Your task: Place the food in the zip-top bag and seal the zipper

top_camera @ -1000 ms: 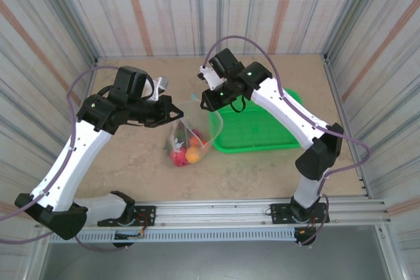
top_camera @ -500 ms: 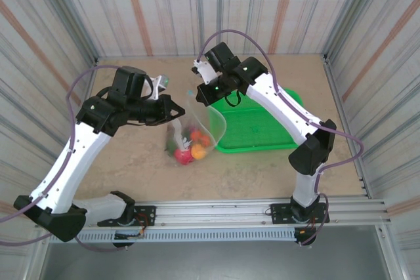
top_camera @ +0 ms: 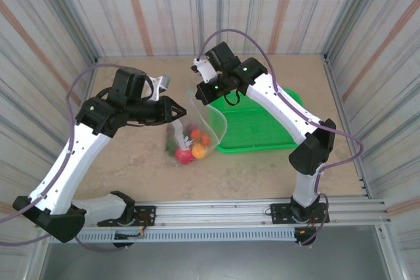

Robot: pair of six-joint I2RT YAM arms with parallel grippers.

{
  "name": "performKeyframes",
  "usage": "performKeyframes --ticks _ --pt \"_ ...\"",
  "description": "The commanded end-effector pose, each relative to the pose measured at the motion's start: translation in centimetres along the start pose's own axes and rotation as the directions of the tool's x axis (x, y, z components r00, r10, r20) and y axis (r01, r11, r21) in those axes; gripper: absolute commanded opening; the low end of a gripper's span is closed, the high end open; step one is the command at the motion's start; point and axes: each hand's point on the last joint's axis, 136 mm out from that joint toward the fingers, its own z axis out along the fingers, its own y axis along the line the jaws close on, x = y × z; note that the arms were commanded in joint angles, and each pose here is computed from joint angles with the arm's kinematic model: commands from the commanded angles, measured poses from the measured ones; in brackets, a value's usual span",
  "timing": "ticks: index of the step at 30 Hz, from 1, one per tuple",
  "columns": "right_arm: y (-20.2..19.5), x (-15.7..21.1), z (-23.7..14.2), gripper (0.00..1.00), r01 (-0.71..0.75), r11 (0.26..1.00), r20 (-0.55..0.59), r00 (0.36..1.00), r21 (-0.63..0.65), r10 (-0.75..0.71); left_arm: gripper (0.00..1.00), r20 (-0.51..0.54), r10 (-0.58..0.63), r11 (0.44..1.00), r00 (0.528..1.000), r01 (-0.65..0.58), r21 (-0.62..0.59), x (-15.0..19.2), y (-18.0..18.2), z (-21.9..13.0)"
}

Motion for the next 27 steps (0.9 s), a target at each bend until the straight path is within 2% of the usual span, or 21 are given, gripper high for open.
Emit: performKeyframes --ticks 1,4,6,11,15,19,24,27 --pt "-1.7 1.1 -2.4 0.21 -0.015 0.999 0.002 1.000 0.052 0.015 0.25 0.036 0.054 0.998 0.998 -0.054 -0.014 0.1 -0.4 -1.6" --pt "-3.1 3.2 -2.2 0.38 -0.056 0.997 -0.025 0.998 0.059 0.058 0.25 0.032 0.054 0.998 0.998 -0.053 -0.018 0.3 -0.2 -1.6" --pt "-3.5 4.1 -1.9 0.42 -0.078 0.996 -0.033 0.996 0.038 0.079 0.25 0.030 0.052 0.998 0.998 -0.052 -0.021 0.4 -0.1 -1.5" --pt "-2.3 5.1 -0.7 0.43 -0.107 0.990 -0.053 0.993 -0.091 0.102 0.25 0.025 0.051 0.999 0.998 -0.050 -0.020 0.3 -0.1 -1.3" --pt "-1.2 3.4 -0.4 0.42 -0.096 0.981 -0.018 0.995 -0.169 0.095 0.25 0.024 0.050 0.999 0.998 -0.050 -0.021 0.2 -0.1 -1.3" --pt "-0.5 2.0 0.5 0.40 -0.090 0.973 -0.009 0.996 -0.212 0.090 0.26 0.029 0.051 0.998 0.998 -0.051 -0.024 0.0 -0.2 -1.4" --pt "-0.2 2.1 1.8 0.38 -0.092 0.967 -0.034 0.996 -0.239 0.087 0.26 0.042 0.050 0.998 0.998 -0.049 -0.033 -0.1 -0.2 -1.9" --pt "0.1 2.2 2.1 0.28 -0.081 0.964 -0.033 0.997 -0.253 0.075 0.26 0.051 0.047 0.999 0.998 -0.046 -0.027 -0.2 -0.4 -2.3"
